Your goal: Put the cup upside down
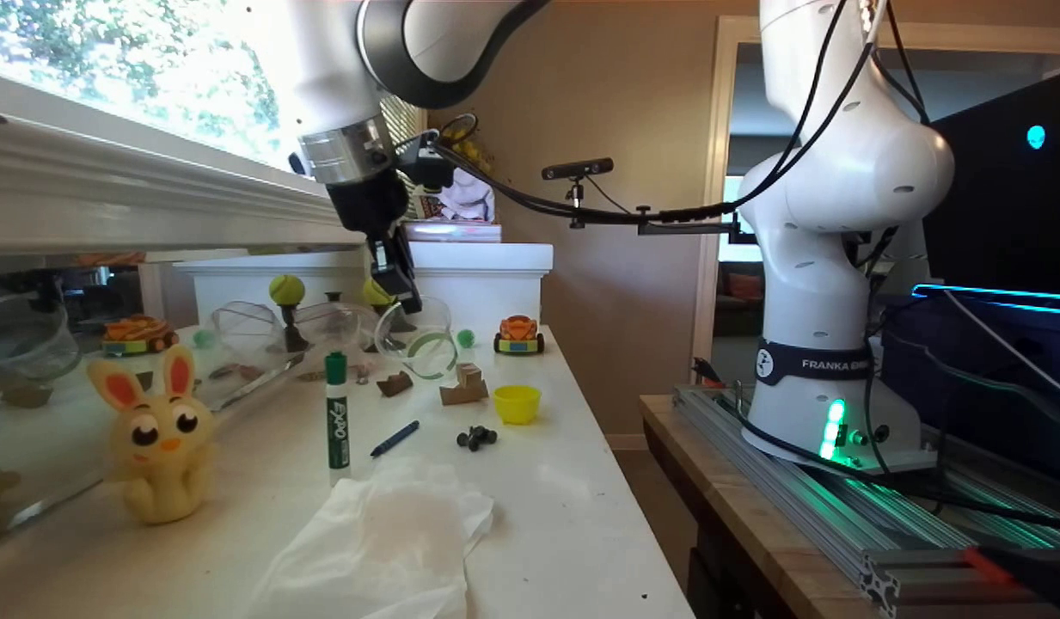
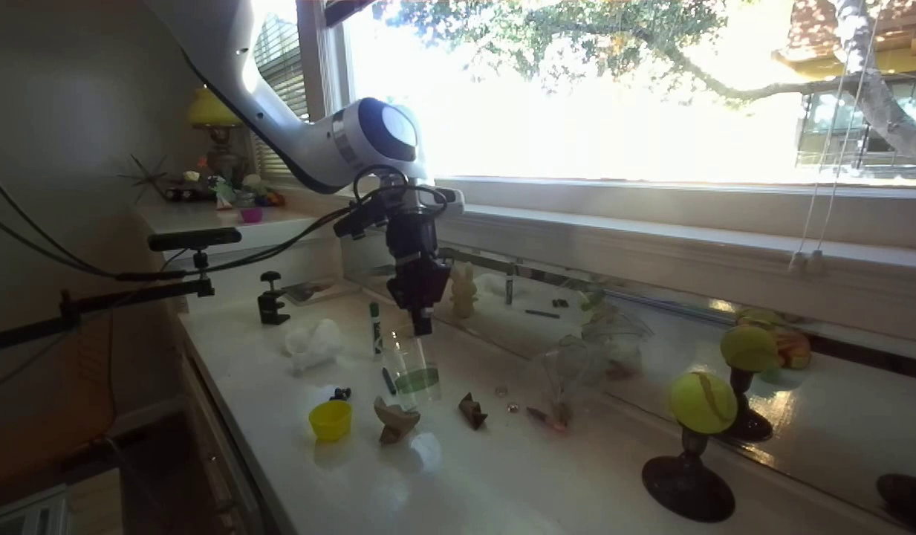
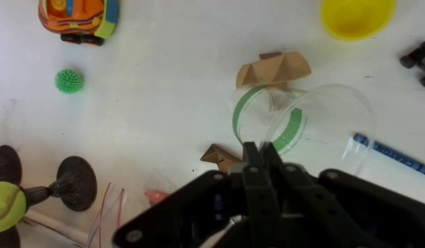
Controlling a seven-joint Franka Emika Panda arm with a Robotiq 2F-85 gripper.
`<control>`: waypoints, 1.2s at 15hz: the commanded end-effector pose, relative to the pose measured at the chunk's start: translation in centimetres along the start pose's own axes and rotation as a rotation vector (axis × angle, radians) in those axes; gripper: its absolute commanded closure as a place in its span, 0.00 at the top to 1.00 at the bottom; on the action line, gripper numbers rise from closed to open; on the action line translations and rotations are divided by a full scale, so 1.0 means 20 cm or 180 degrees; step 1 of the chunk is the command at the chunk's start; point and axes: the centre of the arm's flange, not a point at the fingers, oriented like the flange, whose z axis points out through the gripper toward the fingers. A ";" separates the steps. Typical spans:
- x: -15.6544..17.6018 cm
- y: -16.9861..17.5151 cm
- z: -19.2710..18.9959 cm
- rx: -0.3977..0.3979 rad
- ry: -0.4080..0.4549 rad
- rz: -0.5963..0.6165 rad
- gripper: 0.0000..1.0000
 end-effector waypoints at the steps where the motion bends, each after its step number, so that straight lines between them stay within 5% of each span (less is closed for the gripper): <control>1: 0.08 -0.05 0.00 -0.0160 0.0038 -0.0035 0.02; 13: 0.14 -0.11 0.04 -0.0100 0.0042 -0.0075 0.02; 15: 0.15 -0.11 0.04 -0.0089 0.0047 -0.0072 0.33; 18: 0.15 -0.11 0.06 -0.0076 0.0035 -0.0070 0.53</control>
